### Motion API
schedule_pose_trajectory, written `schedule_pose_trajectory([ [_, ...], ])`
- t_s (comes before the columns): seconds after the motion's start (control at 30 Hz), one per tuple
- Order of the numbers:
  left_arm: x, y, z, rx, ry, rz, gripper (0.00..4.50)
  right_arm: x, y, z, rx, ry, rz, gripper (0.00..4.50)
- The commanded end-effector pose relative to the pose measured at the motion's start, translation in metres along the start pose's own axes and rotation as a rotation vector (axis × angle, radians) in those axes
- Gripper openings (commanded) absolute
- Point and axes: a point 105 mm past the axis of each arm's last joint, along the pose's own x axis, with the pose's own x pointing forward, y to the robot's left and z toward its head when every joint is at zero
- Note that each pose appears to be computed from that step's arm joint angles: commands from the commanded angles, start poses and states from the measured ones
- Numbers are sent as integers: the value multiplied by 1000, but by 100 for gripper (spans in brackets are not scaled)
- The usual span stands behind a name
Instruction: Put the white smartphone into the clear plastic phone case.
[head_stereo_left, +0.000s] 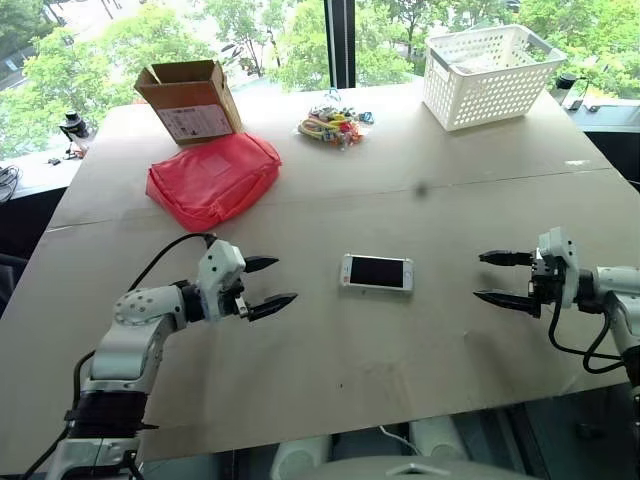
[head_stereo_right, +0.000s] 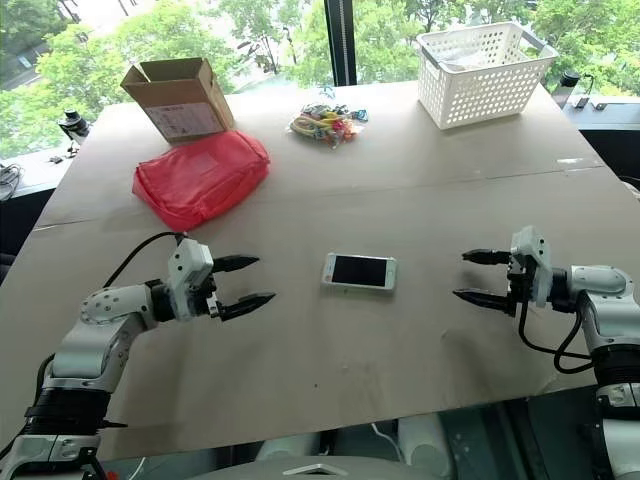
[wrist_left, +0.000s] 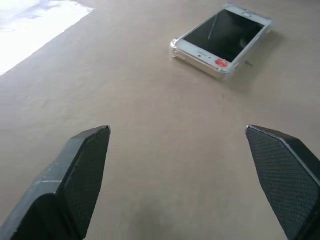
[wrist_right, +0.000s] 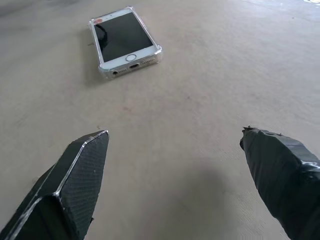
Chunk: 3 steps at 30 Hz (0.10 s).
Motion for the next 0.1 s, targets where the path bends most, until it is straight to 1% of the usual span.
schedule_pose_trajectory([
  [0.03, -19, 9, 6, 70, 12, 34, 443, -23, -15, 18, -61, -22, -47, 450],
  [0.1, -22, 10, 5, 77, 30, 41, 443, -25, -15, 21, -57, -32, -34, 450],
])
